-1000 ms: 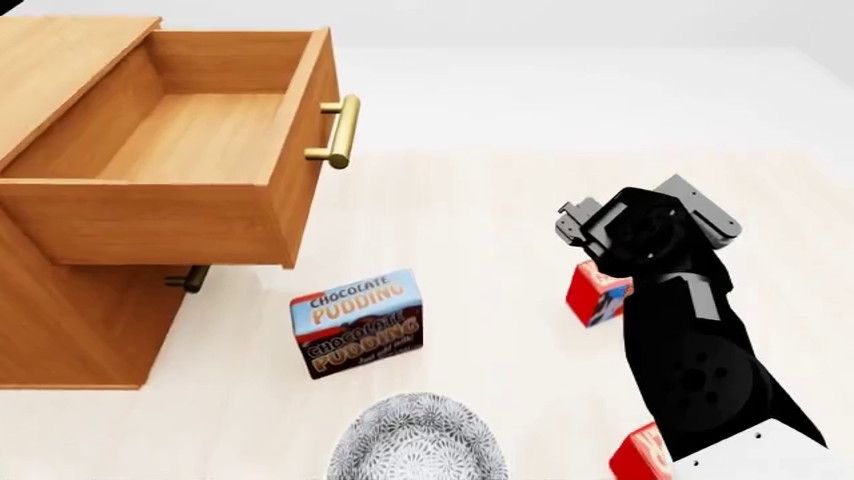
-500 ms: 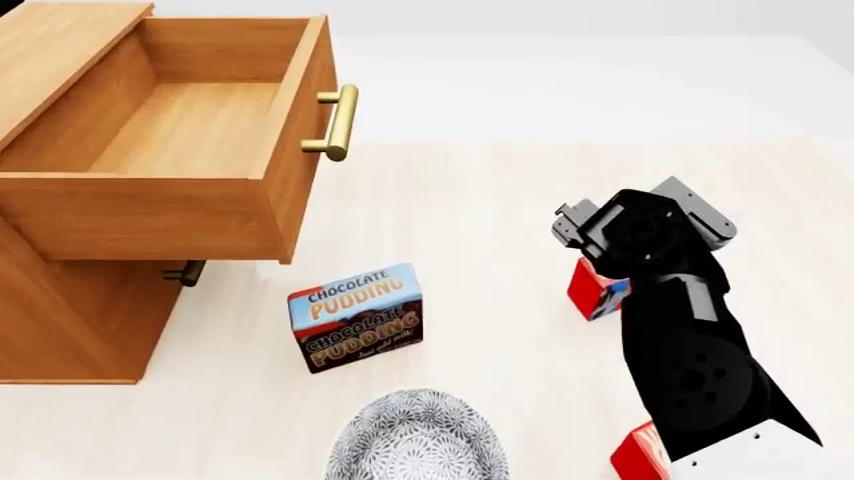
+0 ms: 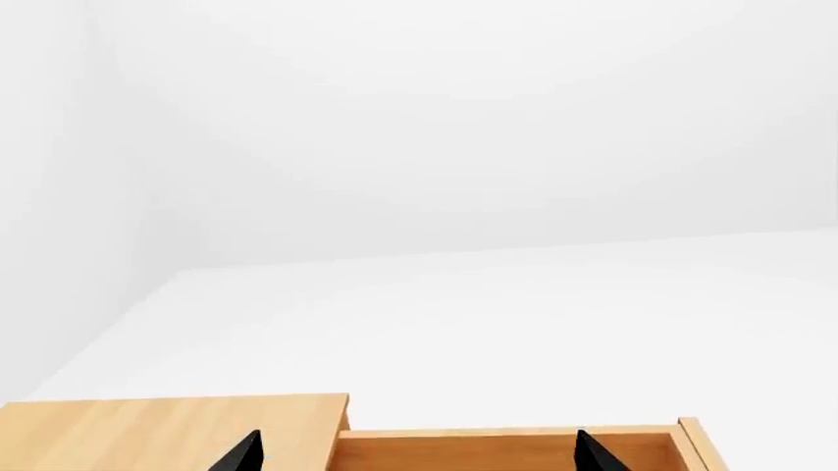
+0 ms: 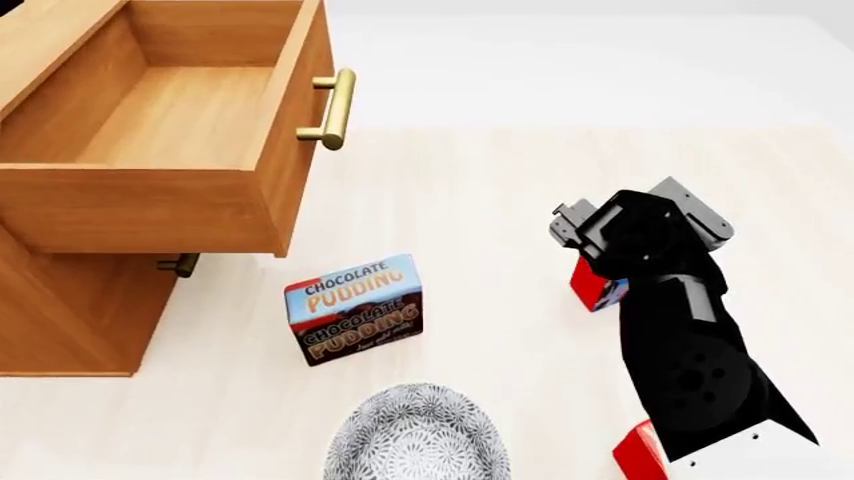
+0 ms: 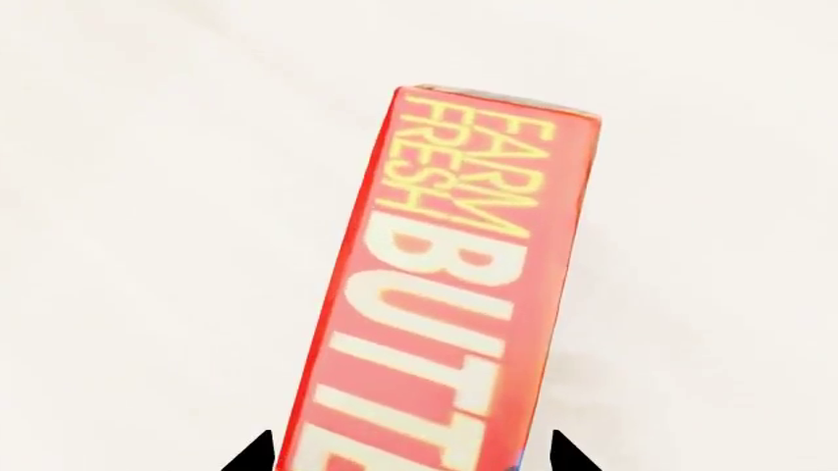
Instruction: Put the butter at the front in the top drawer of the cabinet and close it.
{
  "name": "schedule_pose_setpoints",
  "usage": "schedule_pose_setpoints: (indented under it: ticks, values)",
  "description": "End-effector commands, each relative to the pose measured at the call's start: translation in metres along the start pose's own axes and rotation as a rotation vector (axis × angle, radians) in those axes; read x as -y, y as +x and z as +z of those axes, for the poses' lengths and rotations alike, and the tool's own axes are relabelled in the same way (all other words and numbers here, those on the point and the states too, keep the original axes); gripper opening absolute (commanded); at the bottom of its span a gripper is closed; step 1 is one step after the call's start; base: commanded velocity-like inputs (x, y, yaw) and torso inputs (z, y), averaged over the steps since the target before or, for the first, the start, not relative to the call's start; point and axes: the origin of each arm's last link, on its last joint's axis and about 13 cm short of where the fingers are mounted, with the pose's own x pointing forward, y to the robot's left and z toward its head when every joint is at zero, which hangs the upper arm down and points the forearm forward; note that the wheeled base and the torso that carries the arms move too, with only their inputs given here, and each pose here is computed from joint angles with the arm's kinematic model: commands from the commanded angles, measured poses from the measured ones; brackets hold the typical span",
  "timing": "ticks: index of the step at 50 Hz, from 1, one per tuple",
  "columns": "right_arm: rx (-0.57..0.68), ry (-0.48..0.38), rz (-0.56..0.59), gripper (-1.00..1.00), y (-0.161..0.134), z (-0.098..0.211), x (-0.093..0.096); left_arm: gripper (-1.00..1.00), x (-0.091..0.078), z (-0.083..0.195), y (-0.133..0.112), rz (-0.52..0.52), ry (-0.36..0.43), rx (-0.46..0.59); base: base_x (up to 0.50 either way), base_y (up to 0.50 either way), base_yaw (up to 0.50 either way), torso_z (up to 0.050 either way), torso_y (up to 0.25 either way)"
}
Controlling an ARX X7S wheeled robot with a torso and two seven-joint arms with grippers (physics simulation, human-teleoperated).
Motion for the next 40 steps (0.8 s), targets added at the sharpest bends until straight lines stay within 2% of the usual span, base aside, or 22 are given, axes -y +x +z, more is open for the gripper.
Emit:
schedule_pose_setpoints:
  ticks: [1,13,14,36,40]
  values:
    - [-0.003,-0.011,-0.006,1.00,0.0014,-0.0023,0.0010,1.00,0.0000,0.0002,-0.0001,0.001,-0.006,0.000,0.00,0.00,0.00,0.000,0.000]
    - [-0.008,-0.005,0.001,1.00,0.0018,-0.0034,0.0009,1.00,0.0000,0.0002,-0.0001,0.002,-0.010,-0.001,0.00,0.00,0.00,0.000,0.000]
    - [-0.010,-0.002,0.003,-1.00,0.0018,-0.0036,0.0007,1.00,0.0000,0.0002,-0.0001,0.002,-0.009,-0.001,0.00,0.00,0.00,0.000,0.000]
    - [-0.020,0.003,0.000,-1.00,0.0026,-0.0044,0.0015,1.00,0.0001,0.0001,-0.0002,-0.001,-0.017,-0.009,0.00,0.00,0.00,0.000,0.000]
    - [-0.022,0.003,0.001,-1.00,0.0028,-0.0046,0.0017,1.00,0.0001,0.0001,-0.0003,-0.003,-0.022,-0.018,0.00,0.00,0.00,0.000,0.230]
